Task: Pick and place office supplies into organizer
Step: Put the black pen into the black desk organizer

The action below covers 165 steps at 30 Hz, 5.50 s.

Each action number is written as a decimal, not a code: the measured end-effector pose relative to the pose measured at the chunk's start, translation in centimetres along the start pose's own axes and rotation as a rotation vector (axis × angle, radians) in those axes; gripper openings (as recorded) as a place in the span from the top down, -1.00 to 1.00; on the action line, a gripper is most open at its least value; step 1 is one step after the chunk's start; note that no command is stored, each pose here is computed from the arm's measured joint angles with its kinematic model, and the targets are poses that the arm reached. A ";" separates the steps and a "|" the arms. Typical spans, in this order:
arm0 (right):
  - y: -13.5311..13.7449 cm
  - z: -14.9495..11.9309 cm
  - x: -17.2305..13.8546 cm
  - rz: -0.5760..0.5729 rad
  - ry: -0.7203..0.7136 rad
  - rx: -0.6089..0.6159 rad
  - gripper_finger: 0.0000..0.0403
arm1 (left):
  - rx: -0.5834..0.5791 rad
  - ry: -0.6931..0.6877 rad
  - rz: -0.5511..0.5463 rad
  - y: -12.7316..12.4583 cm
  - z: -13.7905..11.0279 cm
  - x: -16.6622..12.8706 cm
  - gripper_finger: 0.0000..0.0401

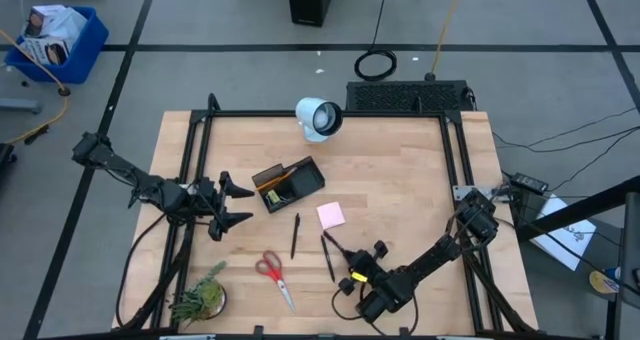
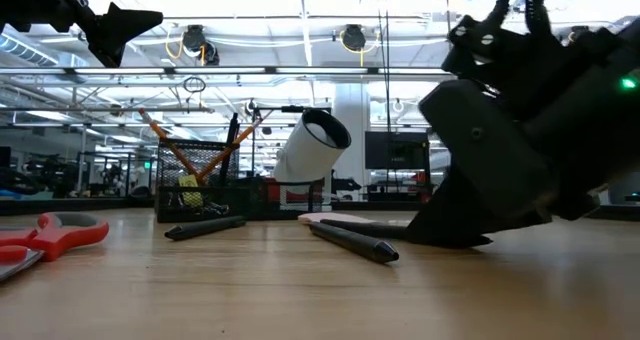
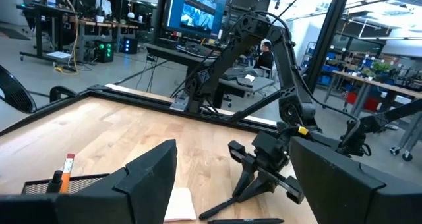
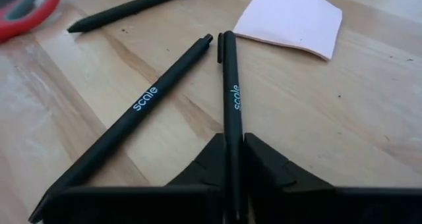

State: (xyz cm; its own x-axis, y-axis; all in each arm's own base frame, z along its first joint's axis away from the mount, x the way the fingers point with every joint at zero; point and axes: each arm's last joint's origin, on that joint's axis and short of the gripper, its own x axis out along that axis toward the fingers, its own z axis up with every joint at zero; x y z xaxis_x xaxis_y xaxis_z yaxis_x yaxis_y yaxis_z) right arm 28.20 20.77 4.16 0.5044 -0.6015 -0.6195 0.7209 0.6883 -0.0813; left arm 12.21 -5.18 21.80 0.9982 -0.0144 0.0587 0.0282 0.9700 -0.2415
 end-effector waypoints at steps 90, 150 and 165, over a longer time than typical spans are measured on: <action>0.8 22.0 4.4 0.540 -0.692 -0.025 0.87 | -0.317 -0.128 0.086 -1.3 -1.5 3.7 0.03; 3.8 12.7 -0.7 0.349 -0.429 -0.367 0.57 | -0.102 -0.048 0.568 1.9 0.7 0.4 0.78; 3.7 12.8 -0.4 0.348 -0.419 -0.350 0.57 | -0.177 0.299 0.616 4.0 1.4 3.0 0.78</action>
State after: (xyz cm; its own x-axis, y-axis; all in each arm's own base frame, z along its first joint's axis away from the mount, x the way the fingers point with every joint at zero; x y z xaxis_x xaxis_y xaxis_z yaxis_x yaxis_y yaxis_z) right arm 36.75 18.31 14.12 0.8743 -0.3782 -0.3043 0.3202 0.9205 -0.2242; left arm 15.21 -0.99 22.35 0.8066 0.4333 -0.4021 -0.5634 0.7694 -0.3010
